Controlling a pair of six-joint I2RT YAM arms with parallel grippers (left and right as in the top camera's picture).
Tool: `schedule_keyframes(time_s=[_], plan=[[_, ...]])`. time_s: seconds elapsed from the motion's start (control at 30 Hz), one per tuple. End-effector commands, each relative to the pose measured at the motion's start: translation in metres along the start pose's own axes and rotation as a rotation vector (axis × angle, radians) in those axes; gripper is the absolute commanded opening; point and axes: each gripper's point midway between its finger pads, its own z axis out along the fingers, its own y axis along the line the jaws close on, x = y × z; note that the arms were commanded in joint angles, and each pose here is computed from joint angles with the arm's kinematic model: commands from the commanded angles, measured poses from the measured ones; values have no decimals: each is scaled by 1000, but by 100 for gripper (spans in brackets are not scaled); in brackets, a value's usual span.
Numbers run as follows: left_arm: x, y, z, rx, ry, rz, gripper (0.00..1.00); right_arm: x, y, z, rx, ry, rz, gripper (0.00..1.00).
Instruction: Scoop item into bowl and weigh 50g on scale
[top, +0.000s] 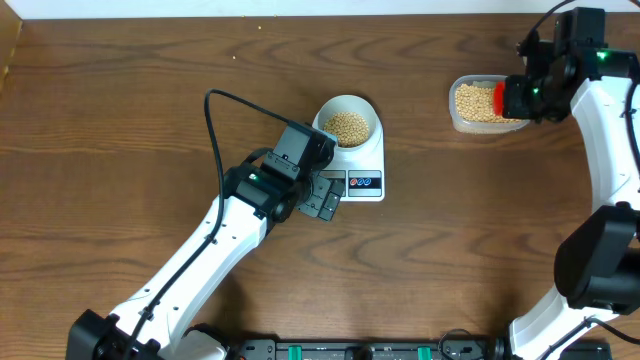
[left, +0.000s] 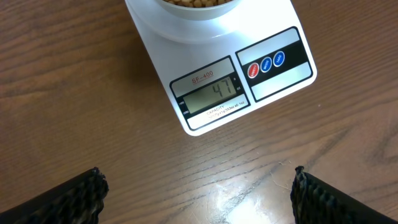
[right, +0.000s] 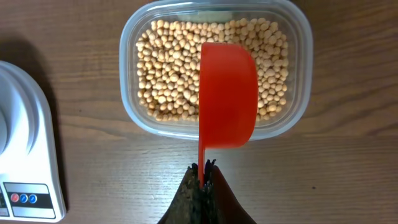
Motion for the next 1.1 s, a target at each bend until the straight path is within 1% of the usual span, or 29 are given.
schedule_keyframes(time_s=[0.0,0.23,0.77,1.07], plan=[[4,2,4,-5,17,-7,96,-8,-3,-6,2,-32,-22,1],[4,2,4,-5,17,-7,96,-12,0,6,-25,-35,-33,1],[4,2,4,-5,17,-7,96,-18,8,7,-73,-58,-39,1],[4,2,4,-5,17,-7,96,-12,9,13,-81,-40,-35,1]])
